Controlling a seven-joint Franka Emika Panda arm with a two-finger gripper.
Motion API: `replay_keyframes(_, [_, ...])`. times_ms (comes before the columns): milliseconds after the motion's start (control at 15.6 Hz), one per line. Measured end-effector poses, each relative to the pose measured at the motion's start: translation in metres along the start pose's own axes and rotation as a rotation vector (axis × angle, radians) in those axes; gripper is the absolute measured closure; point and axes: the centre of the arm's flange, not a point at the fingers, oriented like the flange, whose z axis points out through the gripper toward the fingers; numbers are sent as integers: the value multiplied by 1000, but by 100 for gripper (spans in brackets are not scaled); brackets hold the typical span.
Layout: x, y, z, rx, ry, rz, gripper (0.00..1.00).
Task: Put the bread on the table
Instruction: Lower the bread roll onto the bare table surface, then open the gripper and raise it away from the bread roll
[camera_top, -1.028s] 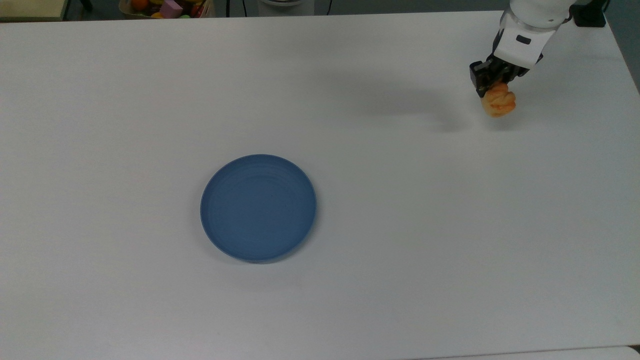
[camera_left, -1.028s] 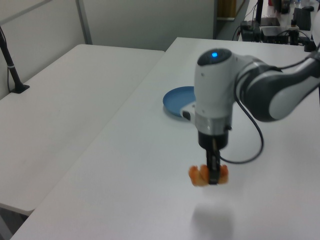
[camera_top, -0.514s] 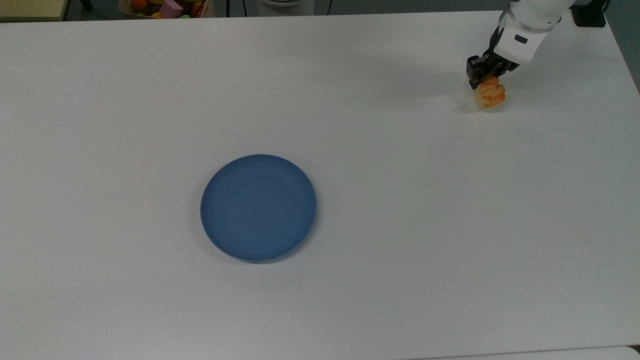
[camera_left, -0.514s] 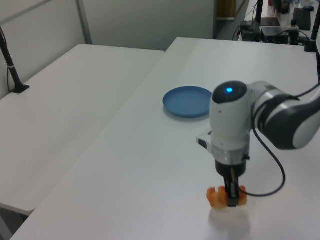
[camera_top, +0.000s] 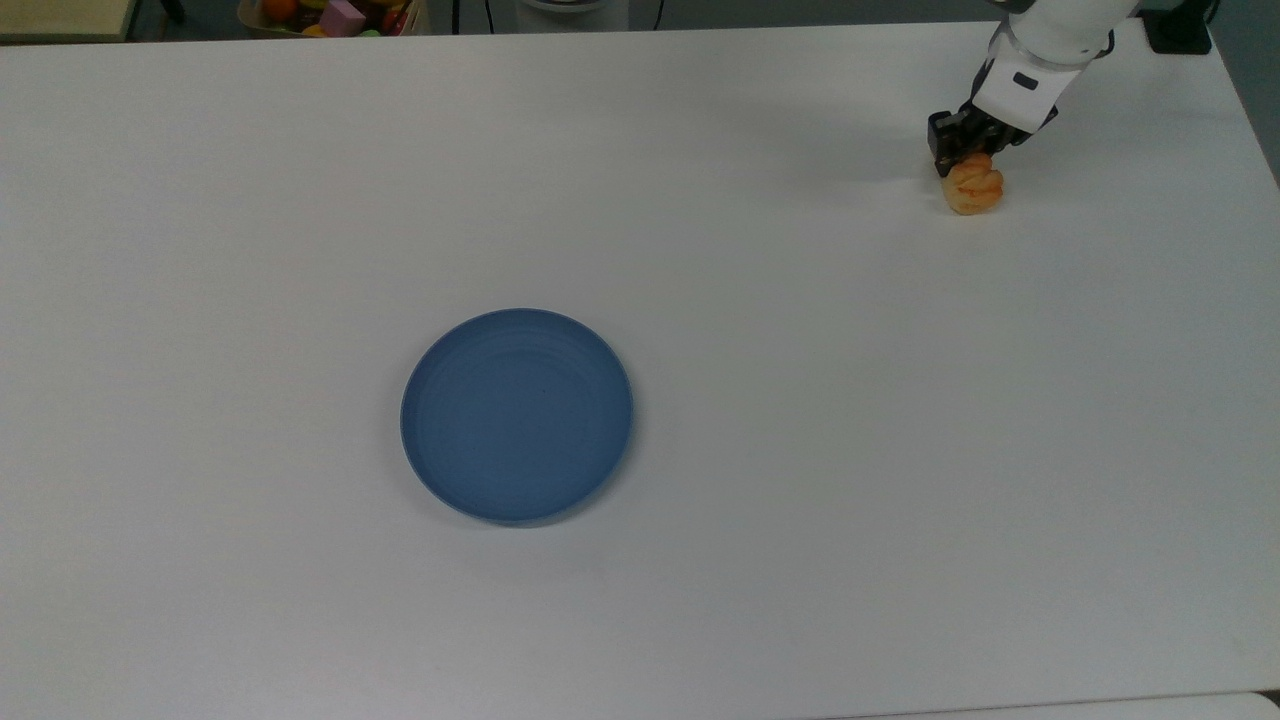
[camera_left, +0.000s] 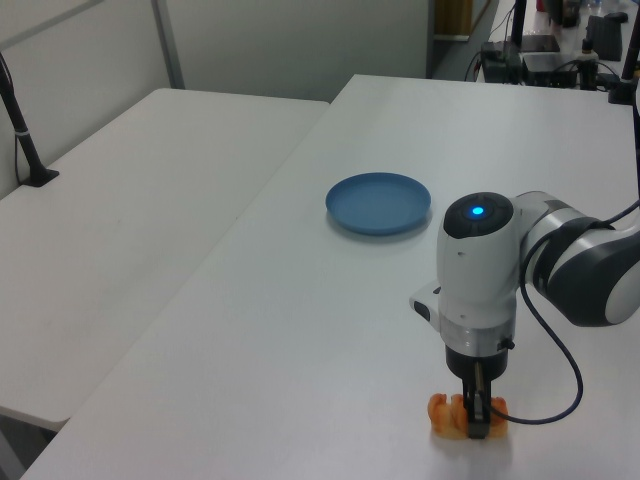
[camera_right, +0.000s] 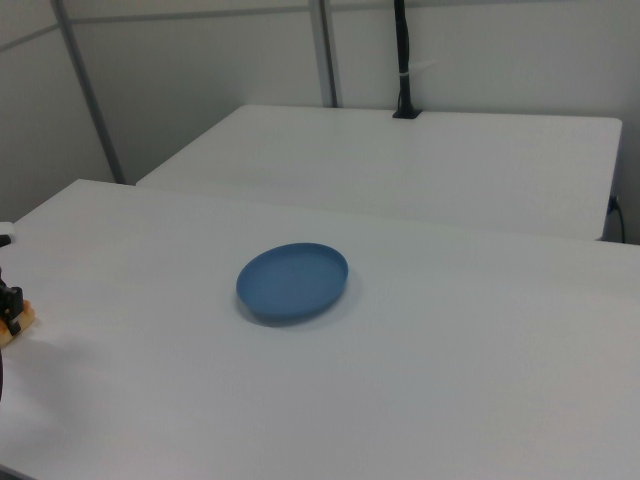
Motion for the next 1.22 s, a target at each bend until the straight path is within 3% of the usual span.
replay_keyframes(386, [-5, -6, 2, 8, 2, 60, 56])
replay_keyframes(771, [-4, -5, 1, 9, 3, 78, 3])
replay_keyframes(1221, [-1, 13, -45, 14, 41, 106, 0])
